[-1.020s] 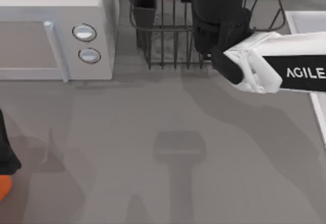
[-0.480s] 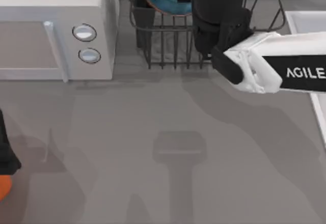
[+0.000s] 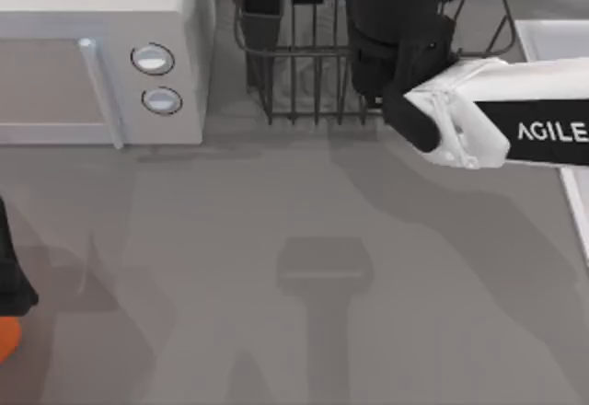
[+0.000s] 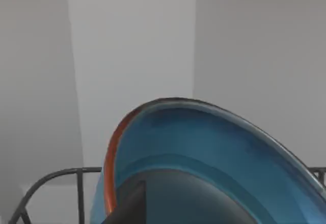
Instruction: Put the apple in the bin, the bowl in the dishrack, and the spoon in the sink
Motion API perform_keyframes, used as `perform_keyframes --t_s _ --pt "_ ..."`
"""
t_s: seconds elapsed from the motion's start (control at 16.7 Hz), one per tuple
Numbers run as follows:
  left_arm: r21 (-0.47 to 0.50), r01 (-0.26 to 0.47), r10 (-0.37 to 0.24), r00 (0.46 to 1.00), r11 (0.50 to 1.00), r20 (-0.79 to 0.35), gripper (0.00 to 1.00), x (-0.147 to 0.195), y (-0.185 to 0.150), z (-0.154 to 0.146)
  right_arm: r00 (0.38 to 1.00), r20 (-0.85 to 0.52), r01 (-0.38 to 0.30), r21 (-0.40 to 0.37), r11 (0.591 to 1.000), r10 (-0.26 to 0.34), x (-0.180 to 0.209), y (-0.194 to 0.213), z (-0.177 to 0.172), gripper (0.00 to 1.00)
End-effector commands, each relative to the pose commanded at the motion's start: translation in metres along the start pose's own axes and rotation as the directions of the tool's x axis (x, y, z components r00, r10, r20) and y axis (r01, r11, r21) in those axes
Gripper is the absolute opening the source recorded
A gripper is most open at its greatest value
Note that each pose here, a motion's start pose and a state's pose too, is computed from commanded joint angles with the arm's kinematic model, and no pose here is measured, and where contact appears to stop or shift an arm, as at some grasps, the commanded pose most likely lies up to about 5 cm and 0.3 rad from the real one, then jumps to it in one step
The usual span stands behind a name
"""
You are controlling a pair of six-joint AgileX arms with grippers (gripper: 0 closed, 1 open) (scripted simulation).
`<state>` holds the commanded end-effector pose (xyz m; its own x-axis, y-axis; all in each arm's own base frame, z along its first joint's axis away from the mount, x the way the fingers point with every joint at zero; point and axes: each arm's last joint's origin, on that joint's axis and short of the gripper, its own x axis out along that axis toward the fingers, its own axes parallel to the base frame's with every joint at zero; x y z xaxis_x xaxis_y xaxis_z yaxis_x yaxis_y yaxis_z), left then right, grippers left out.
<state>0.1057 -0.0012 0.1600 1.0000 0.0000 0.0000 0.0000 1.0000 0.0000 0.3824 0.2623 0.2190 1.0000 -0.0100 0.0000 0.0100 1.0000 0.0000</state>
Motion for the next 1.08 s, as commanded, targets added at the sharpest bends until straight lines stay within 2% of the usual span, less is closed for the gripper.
perform_keyframes --t_s 0.6,0.84,1.08 --pt "0.000 0.000 0.000 1.000 1.000 0.000 1.00 0.000 0.000 0.000 1.000 -0.001 -0.004 0.000 1.000 0.004 -0.003 -0.006 0.006 1.00" --pt "0.000 0.000 0.000 1.000 1.000 0.000 1.00 0.000 0.000 0.000 1.000 0.003 -0.006 0.002 1.000 0.006 -0.020 -0.046 0.037 1.00" --pt "0.000 0.000 0.000 1.000 1.000 0.000 1.00 0.000 0.000 0.000 1.000 -0.005 -0.003 -0.005 1.000 0.003 -0.060 -0.111 0.068 1.00"
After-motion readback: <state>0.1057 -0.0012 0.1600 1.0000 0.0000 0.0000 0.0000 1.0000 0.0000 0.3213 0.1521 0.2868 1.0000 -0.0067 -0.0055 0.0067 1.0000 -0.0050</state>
